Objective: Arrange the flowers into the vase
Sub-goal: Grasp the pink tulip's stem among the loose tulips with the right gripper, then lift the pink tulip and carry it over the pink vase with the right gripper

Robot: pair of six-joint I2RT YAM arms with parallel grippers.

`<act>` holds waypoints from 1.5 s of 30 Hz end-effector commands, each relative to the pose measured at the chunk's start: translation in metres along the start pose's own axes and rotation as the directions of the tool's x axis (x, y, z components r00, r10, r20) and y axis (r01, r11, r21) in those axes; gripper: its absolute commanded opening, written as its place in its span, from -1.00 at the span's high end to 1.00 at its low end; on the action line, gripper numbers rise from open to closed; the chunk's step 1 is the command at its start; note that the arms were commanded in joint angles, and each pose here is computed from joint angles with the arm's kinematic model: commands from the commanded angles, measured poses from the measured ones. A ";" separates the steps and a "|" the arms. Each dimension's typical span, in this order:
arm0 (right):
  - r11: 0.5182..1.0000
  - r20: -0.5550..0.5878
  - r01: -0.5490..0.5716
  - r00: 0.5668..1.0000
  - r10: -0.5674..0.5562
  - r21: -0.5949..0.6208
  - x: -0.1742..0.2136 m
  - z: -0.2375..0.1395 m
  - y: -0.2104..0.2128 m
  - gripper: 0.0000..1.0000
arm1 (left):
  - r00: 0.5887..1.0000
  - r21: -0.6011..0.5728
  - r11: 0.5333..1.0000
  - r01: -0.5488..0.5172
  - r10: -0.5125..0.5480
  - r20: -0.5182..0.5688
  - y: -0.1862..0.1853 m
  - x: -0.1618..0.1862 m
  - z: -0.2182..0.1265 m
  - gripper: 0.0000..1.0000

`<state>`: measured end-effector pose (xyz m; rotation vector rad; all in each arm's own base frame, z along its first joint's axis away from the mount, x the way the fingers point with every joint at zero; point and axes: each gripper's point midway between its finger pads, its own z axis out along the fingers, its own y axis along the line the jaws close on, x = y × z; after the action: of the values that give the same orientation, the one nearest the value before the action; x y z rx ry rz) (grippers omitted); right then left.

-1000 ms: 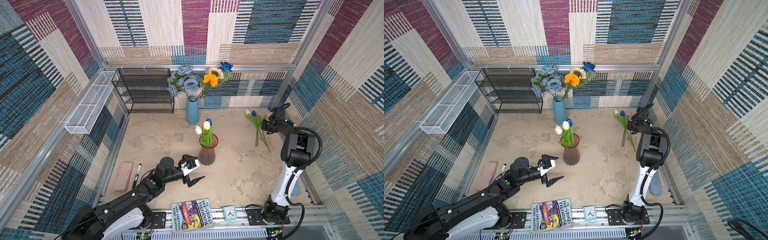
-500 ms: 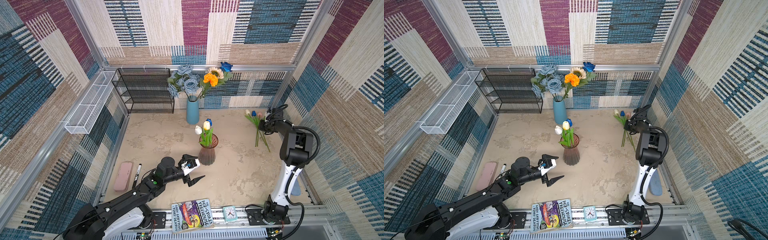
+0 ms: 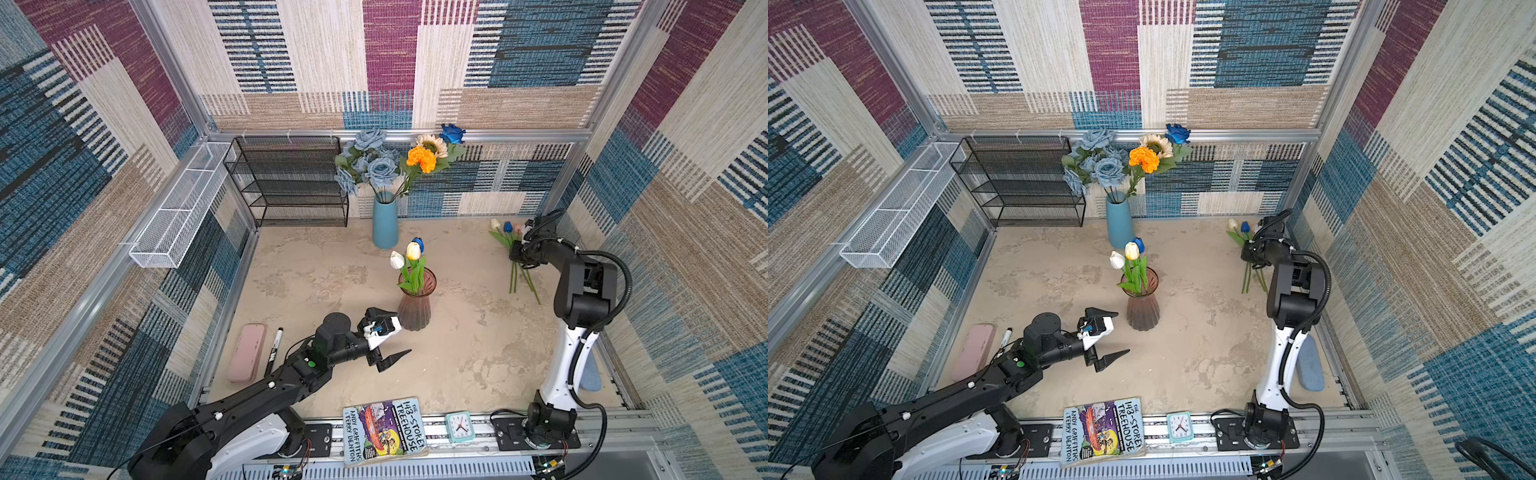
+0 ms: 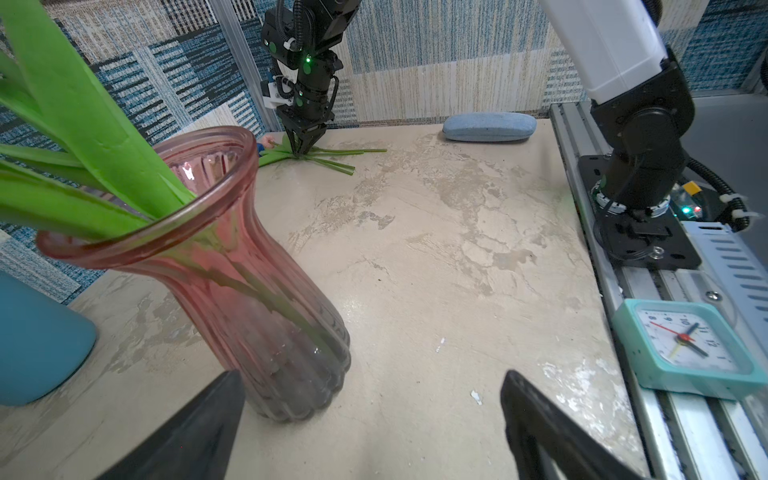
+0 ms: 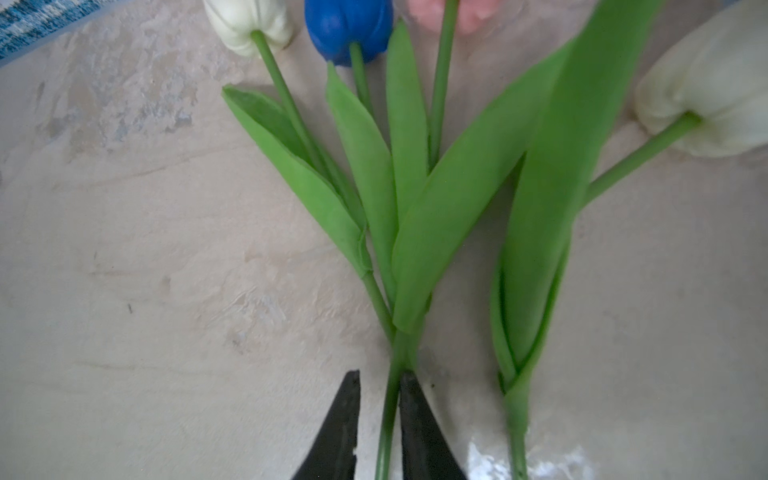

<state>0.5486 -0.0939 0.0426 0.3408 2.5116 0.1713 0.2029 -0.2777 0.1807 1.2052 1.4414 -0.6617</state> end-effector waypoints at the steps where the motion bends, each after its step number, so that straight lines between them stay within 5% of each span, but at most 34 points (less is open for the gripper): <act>1: 1.000 0.006 -0.011 1.000 0.011 0.026 -0.003 0.004 -0.003 0.60 | 1.000 -0.017 1.000 -0.002 0.003 0.025 0.004 -0.009 -0.001 -0.98; 13: 0.997 0.002 -0.027 1.000 0.027 0.066 0.000 0.007 -0.010 0.56 | 1.000 -0.022 1.000 -0.003 0.004 0.024 0.005 -0.009 0.000 -0.98; 27: 0.998 0.049 -0.043 0.998 0.040 0.053 -0.007 -0.009 -0.004 0.90 | 0.999 -0.033 0.999 -0.002 0.003 0.035 0.006 -0.012 -0.003 -0.97; 39: 0.986 0.299 -0.047 0.950 0.093 -0.159 -0.052 -0.119 0.046 1.00 | 0.998 -0.031 0.999 -0.028 0.030 0.056 0.007 -0.028 -0.011 -0.98; 45: 0.941 0.559 0.147 0.828 0.052 -0.305 -0.067 -0.224 0.092 1.00 | 0.985 -0.075 0.996 -0.050 0.062 0.162 0.009 -0.055 -0.027 -0.97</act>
<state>0.4946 -0.0556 0.2233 0.2951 2.0591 0.3276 0.1987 -0.2693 0.2226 1.1460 1.3439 -0.6345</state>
